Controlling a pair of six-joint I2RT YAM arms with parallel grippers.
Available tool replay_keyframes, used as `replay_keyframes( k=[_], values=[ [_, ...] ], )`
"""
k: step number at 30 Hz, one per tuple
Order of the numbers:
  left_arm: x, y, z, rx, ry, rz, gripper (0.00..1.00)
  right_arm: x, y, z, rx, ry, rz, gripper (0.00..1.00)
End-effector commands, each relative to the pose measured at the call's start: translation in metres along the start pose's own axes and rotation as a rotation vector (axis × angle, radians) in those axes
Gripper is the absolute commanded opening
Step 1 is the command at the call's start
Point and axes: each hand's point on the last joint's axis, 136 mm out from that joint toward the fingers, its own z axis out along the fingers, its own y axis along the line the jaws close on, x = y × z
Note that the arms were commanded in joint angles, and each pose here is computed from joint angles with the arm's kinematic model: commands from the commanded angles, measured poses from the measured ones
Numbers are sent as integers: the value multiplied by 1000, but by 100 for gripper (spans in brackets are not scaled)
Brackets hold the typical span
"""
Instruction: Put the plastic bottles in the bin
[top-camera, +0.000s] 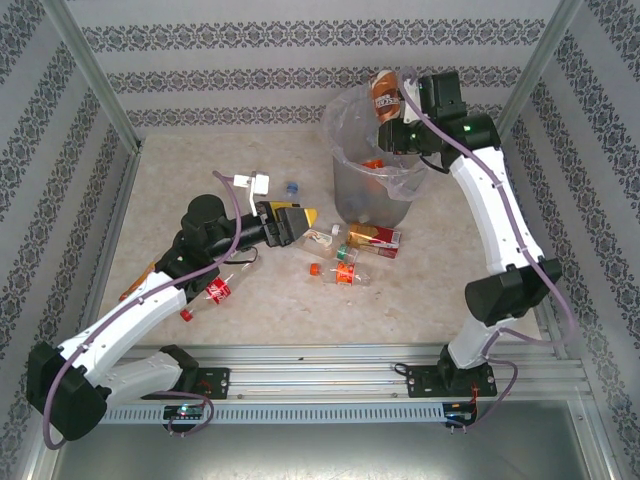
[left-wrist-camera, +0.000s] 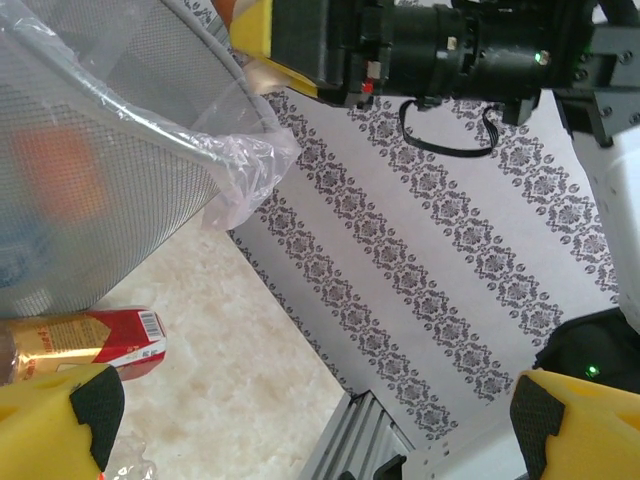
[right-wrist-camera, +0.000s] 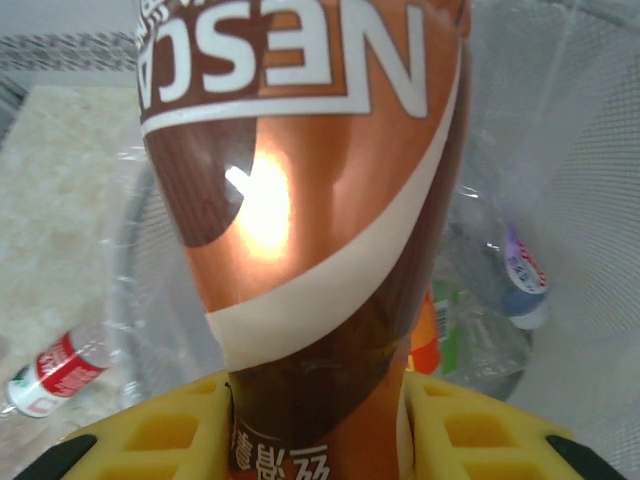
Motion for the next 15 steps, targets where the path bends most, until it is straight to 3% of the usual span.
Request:
replay_keyframes(
  k=[1,10,15],
  values=[
    [1,0,-4,-16,-1,35,100,13,-16,12,58,88,-32,36],
    [5,8,-13,-90,12,38,100,21,-40,51,82,175,1,38],
    [10,15,-18,-127,16,38,100,17,-41,49,88,171,1,52]
  ],
)
